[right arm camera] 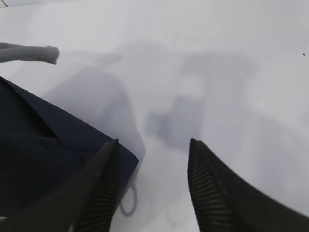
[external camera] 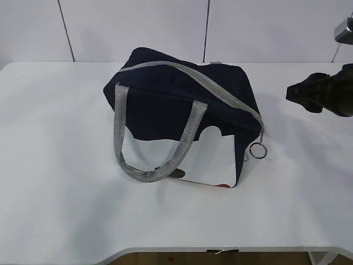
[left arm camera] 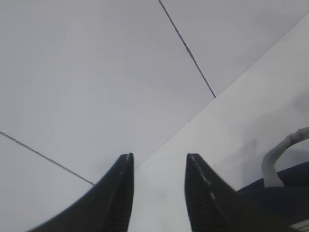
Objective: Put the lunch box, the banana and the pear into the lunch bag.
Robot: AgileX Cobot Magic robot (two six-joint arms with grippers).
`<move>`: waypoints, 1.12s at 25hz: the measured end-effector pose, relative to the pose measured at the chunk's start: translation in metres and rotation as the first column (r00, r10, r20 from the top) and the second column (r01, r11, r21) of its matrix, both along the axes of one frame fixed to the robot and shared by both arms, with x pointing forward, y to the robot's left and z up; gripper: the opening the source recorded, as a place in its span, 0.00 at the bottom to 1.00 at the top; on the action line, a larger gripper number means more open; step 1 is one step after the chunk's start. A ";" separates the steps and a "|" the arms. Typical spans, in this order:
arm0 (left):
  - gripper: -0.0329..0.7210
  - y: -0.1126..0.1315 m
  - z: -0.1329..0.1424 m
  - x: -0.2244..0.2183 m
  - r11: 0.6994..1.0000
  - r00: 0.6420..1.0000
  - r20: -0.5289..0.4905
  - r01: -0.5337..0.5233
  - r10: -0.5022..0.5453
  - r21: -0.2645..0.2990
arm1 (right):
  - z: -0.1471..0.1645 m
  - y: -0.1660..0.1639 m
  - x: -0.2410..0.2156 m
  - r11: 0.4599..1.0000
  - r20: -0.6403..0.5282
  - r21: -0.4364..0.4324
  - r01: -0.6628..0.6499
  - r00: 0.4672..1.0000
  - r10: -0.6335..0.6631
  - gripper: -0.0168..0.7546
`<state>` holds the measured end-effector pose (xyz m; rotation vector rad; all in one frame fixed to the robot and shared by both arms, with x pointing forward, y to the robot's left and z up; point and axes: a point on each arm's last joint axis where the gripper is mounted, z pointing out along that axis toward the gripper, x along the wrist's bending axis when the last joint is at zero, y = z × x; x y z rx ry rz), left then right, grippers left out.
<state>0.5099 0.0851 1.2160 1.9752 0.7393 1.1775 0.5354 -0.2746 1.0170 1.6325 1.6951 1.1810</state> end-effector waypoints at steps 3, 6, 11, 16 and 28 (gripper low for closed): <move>0.41 0.017 0.017 -0.013 0.999 1.000 0.014 -0.028 0.028 -0.028 | 0.007 0.001 -0.003 1.000 0.026 0.012 -0.010 1.000 0.010 0.51; 0.42 0.034 0.031 -0.027 0.997 0.998 0.018 -0.063 0.064 -0.048 | 0.013 0.003 -0.005 0.999 0.045 0.039 -0.023 0.999 0.021 0.51; 0.43 0.060 0.049 -0.050 0.990 0.994 0.008 -0.111 0.113 -0.089 | 0.025 0.006 -0.011 0.996 0.081 0.074 -0.044 0.996 0.038 0.51; 0.43 0.081 0.066 -0.070 0.982 0.991 0.025 -0.123 0.128 -0.141 | 0.047 0.007 -0.023 0.994 0.154 0.091 -0.053 0.987 0.038 0.51; 0.43 0.136 0.084 -0.114 0.954 0.969 -0.002 -0.244 0.248 -0.174 | 0.106 -0.001 -0.071 0.999 0.370 0.036 -0.004 0.929 -0.010 0.51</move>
